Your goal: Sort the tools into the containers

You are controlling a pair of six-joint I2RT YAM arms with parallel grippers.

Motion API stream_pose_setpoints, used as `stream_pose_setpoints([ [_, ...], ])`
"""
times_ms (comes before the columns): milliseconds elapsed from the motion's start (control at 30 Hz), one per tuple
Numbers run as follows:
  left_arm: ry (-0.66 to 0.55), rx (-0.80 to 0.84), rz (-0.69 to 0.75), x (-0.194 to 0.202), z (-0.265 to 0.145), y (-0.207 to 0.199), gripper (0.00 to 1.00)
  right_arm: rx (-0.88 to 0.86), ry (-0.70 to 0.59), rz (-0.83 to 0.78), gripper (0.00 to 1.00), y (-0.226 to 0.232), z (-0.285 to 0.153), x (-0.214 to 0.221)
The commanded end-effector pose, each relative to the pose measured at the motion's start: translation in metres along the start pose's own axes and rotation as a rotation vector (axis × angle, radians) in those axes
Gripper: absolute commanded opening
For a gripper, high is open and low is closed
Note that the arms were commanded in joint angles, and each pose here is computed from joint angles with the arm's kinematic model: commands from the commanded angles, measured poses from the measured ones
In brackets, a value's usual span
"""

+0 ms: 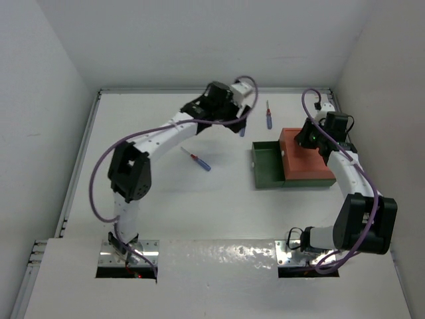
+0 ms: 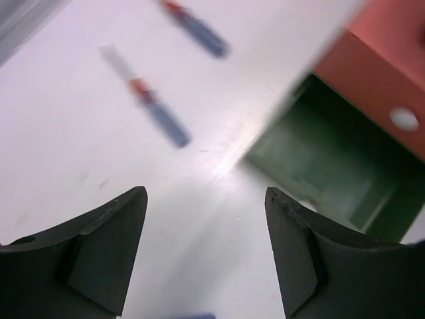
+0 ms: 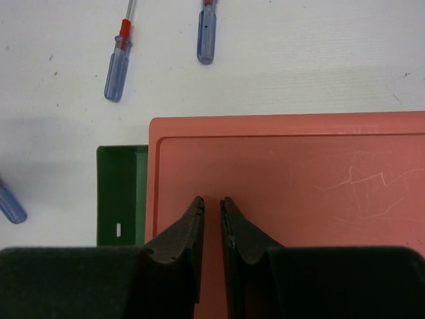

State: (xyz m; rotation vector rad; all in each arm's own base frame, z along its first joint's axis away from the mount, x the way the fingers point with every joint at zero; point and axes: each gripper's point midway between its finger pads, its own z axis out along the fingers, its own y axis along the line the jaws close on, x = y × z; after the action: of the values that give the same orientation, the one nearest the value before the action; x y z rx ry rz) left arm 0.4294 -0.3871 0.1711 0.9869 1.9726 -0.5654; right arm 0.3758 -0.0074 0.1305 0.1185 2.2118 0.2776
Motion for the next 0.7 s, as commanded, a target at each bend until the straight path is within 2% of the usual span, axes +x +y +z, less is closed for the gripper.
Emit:
stream_pose_setpoints([
  [0, 0.003, -0.403, -0.361, 0.000, -0.088, 0.082, 0.68, 0.052, 0.223, 0.041, 0.17, -0.011, -0.006, 0.062],
  [33, 0.022, -0.477, -0.436, 0.018, -0.103, 0.103, 0.70, 0.052, 0.222, 0.045, 0.17, -0.011, -0.006, 0.062],
  [133, 0.088, -0.607, -0.539, 0.055, -0.119, 0.111, 0.75, 0.042, 0.220, 0.054, 0.17, -0.009, -0.004, 0.063],
  [200, 0.149, -0.662, -0.621, 0.081, -0.119, 0.108, 0.76, 0.038, 0.222, 0.055, 0.17, -0.008, -0.004, 0.063],
  [333, 0.253, -0.742, -0.684, 0.112, -0.120, 0.102, 0.77, 0.044, 0.230, 0.048, 0.17, -0.008, -0.007, 0.066],
  [500, 0.296, -0.699, -0.733, 0.135, -0.105, 0.083, 0.78, 0.056, 0.233, 0.046, 0.17, -0.010, -0.012, 0.074],
  [533, 0.303, -0.691, -0.733, 0.139, -0.102, 0.080, 0.85, 0.061, 0.239, 0.046, 0.17, -0.011, -0.013, 0.078],
  [667, 0.394, -0.690, -0.768, 0.175, -0.086, 0.064, 0.86, 0.069, 0.251, 0.047, 0.17, -0.011, -0.015, 0.086],
])
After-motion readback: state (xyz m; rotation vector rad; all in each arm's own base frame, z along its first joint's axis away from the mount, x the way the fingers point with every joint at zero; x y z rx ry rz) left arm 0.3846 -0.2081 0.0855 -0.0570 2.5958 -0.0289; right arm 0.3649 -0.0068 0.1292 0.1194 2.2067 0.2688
